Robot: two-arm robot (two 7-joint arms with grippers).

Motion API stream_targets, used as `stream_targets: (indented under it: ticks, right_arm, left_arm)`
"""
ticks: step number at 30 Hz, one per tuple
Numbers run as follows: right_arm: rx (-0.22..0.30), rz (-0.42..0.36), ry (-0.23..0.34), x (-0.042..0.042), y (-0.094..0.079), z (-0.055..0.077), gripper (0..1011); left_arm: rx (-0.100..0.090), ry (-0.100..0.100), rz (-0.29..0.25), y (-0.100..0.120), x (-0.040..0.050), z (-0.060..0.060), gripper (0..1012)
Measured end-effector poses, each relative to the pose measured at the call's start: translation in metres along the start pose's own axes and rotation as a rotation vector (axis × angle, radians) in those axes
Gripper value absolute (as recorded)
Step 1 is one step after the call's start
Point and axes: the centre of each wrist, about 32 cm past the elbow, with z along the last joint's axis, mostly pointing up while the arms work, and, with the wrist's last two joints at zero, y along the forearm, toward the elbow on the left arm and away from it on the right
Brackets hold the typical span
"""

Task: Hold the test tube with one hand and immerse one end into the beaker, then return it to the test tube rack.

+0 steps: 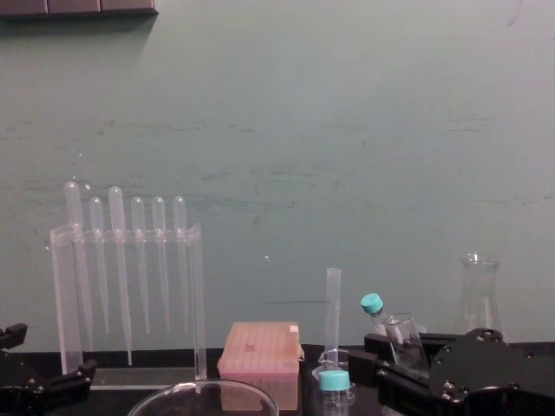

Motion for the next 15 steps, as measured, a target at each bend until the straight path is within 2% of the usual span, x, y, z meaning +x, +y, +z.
stream_targets:
  ticks: [2, 5, 15]
  right_arm:
    - [0.0, 0.0, 0.0, 0.0, 0.0, 0.0, 233]
    - [0.0, 0.0, 0.0, 0.0, 0.0, 0.0, 190]
    - [0.0, 0.0, 0.0, 0.0, 0.0, 0.0, 190]
  left_arm:
    - [0.0, 0.0, 0.0, 0.0, 0.0, 0.0, 1000]
    - [0.0, 0.0, 0.0, 0.0, 0.0, 0.0, 1000]
    - [0.0, 0.0, 0.0, 0.0, 0.0, 0.0, 1000]
